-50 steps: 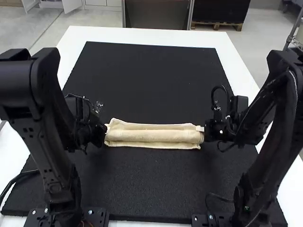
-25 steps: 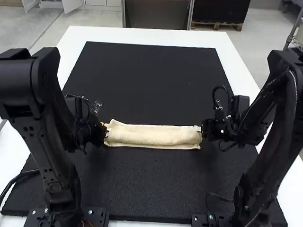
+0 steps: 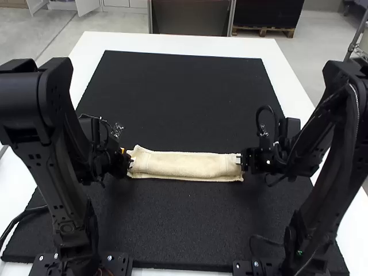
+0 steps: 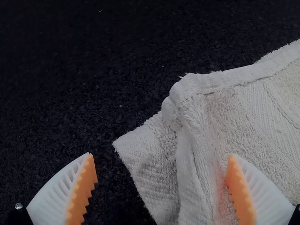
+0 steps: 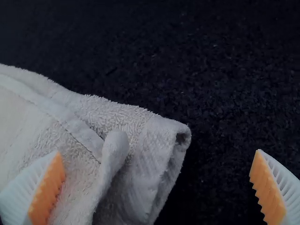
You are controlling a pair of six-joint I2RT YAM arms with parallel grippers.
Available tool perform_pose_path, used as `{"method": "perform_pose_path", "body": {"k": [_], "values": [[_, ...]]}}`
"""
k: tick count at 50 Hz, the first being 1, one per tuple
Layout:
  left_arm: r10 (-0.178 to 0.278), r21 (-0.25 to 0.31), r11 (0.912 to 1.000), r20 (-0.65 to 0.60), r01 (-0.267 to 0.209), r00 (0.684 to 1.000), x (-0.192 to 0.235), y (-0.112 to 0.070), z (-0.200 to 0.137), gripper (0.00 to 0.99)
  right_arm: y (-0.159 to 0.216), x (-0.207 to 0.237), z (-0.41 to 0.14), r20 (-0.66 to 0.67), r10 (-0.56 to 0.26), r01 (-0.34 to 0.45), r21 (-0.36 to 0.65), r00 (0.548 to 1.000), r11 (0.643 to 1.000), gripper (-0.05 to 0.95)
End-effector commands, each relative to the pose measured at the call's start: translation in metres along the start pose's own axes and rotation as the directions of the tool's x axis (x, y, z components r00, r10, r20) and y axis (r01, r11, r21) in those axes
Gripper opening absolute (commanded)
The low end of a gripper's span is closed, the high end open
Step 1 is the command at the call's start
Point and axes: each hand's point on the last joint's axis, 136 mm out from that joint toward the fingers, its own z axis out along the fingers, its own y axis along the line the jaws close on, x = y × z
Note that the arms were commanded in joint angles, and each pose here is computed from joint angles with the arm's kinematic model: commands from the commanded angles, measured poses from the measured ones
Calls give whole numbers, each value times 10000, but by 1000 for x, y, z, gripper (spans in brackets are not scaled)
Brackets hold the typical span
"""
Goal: Fold the towel.
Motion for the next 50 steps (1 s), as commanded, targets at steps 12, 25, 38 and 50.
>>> {"method": "perform_pose_path", "body": {"k": [12,25,38,50], "values": [[-122,-266,9996,-17,121,9999,4,7,-2,767,18,-3,10,-106,-479,474,-430,9988,9980,907],[-109,-296,9995,19,109,9999,3,8,-2,867,17,0,13,-244,-418,407,-429,9988,9983,907],[-100,-263,9996,19,101,9999,3,7,-2,882,7,-3,10,-69,-226,225,-189,9997,9996,907],[-92,-264,9996,14,92,10000,3,7,-2,885,-13,-2,3,6,-235,234,471,9997,9986,884]]}}
